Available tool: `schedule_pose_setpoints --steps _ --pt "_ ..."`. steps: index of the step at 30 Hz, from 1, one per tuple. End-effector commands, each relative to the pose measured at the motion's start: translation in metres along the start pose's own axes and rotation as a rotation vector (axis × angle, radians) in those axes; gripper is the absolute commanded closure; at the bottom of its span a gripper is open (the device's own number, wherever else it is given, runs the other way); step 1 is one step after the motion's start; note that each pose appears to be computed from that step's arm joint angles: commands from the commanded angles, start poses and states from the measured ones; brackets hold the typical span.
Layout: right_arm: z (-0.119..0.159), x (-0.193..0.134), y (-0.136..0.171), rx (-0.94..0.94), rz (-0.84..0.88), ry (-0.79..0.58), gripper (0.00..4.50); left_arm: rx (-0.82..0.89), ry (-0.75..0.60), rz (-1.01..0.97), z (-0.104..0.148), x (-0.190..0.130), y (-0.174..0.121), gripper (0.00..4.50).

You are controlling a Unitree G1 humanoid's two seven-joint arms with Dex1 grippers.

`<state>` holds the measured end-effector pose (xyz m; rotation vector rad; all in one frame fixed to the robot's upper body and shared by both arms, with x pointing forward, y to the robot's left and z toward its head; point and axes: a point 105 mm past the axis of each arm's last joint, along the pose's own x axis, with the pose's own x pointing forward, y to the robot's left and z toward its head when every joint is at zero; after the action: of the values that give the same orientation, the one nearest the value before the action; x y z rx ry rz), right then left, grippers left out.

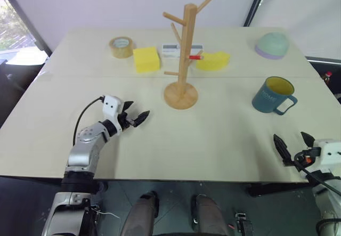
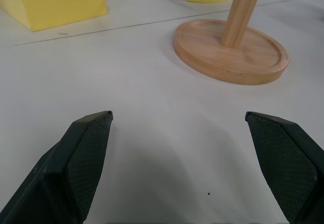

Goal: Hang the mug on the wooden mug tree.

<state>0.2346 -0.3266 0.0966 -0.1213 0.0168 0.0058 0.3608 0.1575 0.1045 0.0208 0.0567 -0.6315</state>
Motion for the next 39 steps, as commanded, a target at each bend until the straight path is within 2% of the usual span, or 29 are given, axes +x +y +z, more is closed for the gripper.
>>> schedule_pose_setpoints --steps 1,6,10,12,19,26,30,39 --pt "0.014 0.001 0.0 -0.032 0.005 -0.037 0.03 0.028 -0.053 0.014 0.016 -0.004 0.004 0.0" --pt "0.015 0.002 0.0 -0.03 -0.011 -0.03 0.03 0.009 -0.061 -0.001 0.016 -0.003 0.001 0.0" --pt "0.013 0.004 0.001 -0.006 -0.031 -0.021 0.03 0.03 -0.069 -0.087 0.02 0.0 -0.017 0.0" --pt "0.014 0.007 0.006 -0.016 -0.032 -0.027 0.03 0.059 -0.088 -0.187 0.025 0.0 -0.036 0.0" --pt "0.018 0.02 0.008 -0.011 -0.191 -0.071 0.03 0.135 -0.128 -0.627 0.041 -0.002 -0.126 0.0" --pt "0.015 0.046 0.004 -0.038 -0.383 -0.061 0.03 0.179 -0.204 -0.783 0.068 0.008 -0.17 0.0" --pt "0.012 0.057 -0.008 -0.024 -0.464 -0.053 0.03 0.195 -0.213 -0.8 0.074 0.011 -0.174 0.0" --pt "0.014 0.08 -0.016 -0.012 -0.48 -0.048 0.03 0.204 -0.207 -0.759 0.073 0.01 -0.168 0.0"
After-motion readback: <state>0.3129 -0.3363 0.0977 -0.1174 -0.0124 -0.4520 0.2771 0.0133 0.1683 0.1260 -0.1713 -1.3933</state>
